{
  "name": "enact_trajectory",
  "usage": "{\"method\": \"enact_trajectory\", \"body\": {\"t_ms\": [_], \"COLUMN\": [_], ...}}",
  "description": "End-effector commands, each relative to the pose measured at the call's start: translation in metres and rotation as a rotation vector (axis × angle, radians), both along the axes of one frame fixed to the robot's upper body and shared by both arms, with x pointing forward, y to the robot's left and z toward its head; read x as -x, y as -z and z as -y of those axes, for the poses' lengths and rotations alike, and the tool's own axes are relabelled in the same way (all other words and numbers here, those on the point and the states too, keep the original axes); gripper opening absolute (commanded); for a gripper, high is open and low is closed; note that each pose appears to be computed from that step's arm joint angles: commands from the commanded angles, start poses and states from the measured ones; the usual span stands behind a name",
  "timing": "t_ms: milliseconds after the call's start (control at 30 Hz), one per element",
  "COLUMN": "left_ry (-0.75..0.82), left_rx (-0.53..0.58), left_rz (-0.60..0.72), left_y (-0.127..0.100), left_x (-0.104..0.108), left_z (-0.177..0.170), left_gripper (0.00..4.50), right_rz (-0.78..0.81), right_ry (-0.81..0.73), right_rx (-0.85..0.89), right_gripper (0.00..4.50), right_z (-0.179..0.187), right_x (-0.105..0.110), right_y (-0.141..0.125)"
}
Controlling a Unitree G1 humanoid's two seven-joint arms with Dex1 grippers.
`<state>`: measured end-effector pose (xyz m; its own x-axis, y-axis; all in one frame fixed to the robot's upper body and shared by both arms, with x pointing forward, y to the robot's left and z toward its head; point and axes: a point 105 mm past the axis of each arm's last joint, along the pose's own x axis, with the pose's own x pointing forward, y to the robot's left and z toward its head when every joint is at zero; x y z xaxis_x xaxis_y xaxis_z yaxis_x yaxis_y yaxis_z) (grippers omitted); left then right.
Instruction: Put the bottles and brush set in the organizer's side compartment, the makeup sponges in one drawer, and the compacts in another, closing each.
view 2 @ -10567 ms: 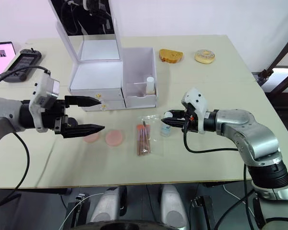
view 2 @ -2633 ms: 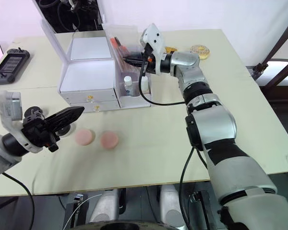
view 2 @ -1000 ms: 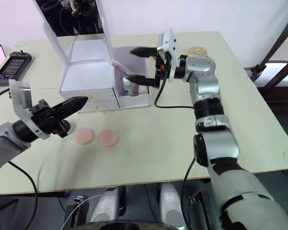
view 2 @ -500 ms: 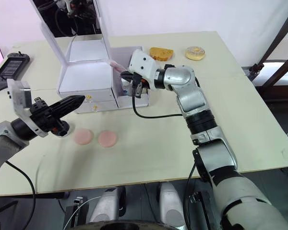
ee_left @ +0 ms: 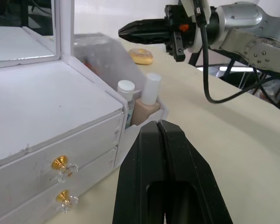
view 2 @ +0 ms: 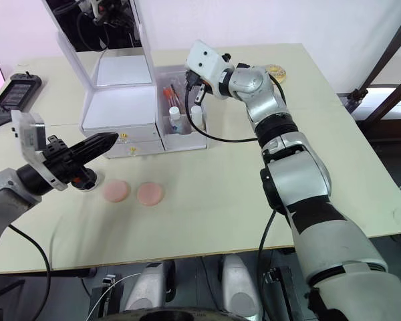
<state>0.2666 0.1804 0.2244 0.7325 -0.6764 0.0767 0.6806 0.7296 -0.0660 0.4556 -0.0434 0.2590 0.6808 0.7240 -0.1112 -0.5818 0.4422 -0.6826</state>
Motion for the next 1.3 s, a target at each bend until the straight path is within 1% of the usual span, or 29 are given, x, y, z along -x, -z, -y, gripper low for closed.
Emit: {"method": "enact_trajectory", "body": {"t_ms": [33,167,267,333,400,467,500,533,600,667,700,733,767,800,833,967,1067,1133,1200,1300], "left_ry": [0.002,-0.003,-0.011,-0.026,-0.044,-0.086,-0.114,-0.144,-0.204,-0.303,-0.331,-0.38,-0.418,-0.44,-0.46,-0.541,-0.572,-0.591,-0.599,-0.596], "left_rx": [-0.003,-0.008,-0.013,-0.023,-0.048,-0.077,-0.088,-0.112,-0.133,-0.169,-0.19,-0.186,-0.201,-0.217,-0.22,-0.215,-0.214,-0.215,-0.215,-0.216], "left_rz": [0.04,0.042,0.044,0.048,0.047,0.045,0.044,0.043,0.045,0.048,0.049,0.048,0.04,0.033,0.024,-0.019,-0.056,-0.074,-0.085,-0.088], "left_y": [-0.008,-0.007,-0.006,-0.005,-0.002,0.002,0.004,0.007,0.009,0.012,0.014,0.016,0.019,0.023,0.026,0.043,0.057,0.064,0.068,0.071], "left_x": [0.001,0.002,0.003,0.003,0.004,0.004,0.003,0.003,0.004,0.005,0.006,0.008,0.011,0.014,0.018,0.031,0.039,0.044,0.046,0.047], "left_z": [0.001,-0.001,-0.004,-0.008,-0.015,-0.03,-0.04,-0.051,-0.074,-0.107,-0.117,-0.133,-0.148,-0.158,-0.167,-0.199,-0.212,-0.219,-0.223,-0.224], "left_gripper": [0.0,0.0,0.0,0.0,0.0,0.0,0.0,0.26,0.88,1.84,2.29,2.89,3.33,3.96,4.45,4.45,4.45,4.45,4.45,4.45], "right_rz": [0.05,0.03,0.018,-0.029,-0.063,-0.091,-0.11,-0.138,-0.186,-0.225,-0.238,-0.256,-0.271,-0.282,-0.291,-0.322,-0.328,-0.335,-0.337,-0.333], "right_ry": [-0.039,-0.089,-0.123,-0.202,-0.28,-0.315,-0.322,-0.322,-0.312,-0.259,-0.237,-0.21,-0.185,-0.158,-0.128,0.024,0.128,0.183,0.208,0.209], "right_rx": [-0.046,-0.092,-0.12,-0.165,-0.175,-0.176,-0.18,-0.193,-0.227,-0.231,-0.223,-0.244,-0.271,-0.287,-0.303,-0.354,-0.403,-0.404,-0.406,-0.402], "right_gripper": [0.04,0.04,0.04,0.04,0.04,0.04,0.57,0.82,1.76,2.76,3.24,3.84,4.21,4.5,4.5,4.5,4.5,4.5,4.5,4.5], "right_z": [-0.006,-0.004,0.007,0.015,0.026,0.045,0.056,0.067,0.087,0.114,0.123,0.136,0.147,0.158,0.169,0.215,0.243,0.258,0.264,0.263], "right_x": [0.004,0.009,0.013,0.022,0.034,0.045,0.052,0.058,0.07,0.081,0.086,0.092,0.099,0.105,0.111,0.131,0.141,0.146,0.149,0.149], "right_y": [-0.023,-0.027,-0.031,-0.034,-0.032,-0.027,-0.023,-0.019,-0.012,0.0,0.006,0.011,0.015,0.019,0.023,0.048,0.062,0.073,0.077,0.077]}}
